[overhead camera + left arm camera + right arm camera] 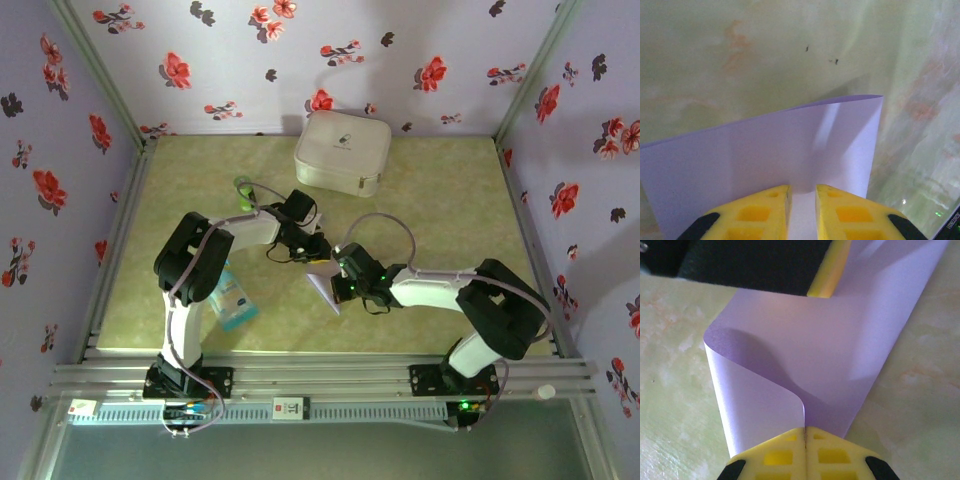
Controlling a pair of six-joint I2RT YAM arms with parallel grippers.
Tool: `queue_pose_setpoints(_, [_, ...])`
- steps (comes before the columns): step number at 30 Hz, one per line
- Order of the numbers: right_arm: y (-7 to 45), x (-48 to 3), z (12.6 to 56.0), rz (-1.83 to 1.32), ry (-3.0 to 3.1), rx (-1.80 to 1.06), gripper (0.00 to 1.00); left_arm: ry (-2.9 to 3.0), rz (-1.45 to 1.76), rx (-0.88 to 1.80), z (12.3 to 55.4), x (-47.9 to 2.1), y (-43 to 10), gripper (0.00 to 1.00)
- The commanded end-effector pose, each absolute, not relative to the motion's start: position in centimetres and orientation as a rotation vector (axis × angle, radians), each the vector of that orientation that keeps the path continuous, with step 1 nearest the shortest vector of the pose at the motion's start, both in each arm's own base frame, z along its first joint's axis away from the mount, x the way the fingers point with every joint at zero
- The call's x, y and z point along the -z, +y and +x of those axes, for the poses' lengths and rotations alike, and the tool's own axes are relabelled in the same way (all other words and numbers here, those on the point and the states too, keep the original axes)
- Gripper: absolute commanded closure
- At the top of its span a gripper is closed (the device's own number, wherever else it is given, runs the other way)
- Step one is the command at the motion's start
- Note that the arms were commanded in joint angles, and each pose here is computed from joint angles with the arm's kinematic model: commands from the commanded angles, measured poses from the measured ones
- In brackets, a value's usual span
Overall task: Fold a paper plane with a square sheet of paper (pick it up from the middle)
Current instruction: Third fold the triangle at the center of the table.
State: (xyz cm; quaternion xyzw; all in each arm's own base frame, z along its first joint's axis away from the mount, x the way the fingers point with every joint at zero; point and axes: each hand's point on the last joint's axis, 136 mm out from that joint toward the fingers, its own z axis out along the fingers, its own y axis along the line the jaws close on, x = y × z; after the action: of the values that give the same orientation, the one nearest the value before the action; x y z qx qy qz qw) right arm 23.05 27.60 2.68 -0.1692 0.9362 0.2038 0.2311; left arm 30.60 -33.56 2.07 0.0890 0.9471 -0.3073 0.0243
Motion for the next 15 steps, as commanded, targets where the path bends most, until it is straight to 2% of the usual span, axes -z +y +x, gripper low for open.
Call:
queue_pose_setpoints(1, [27.39, -2.89, 23.87, -0.411, 2.577, -0.532, 1.00, 2.961, 0.255, 0.908, 29.84, -1.68, -32.96, 0.79])
queue_pose_setpoints(15, [27.49, -2.65, 23.83, -0.403, 2.592, -0.534, 1.00, 2.958, 0.250, 0.911, 29.84, -1.73, -32.96, 0.80])
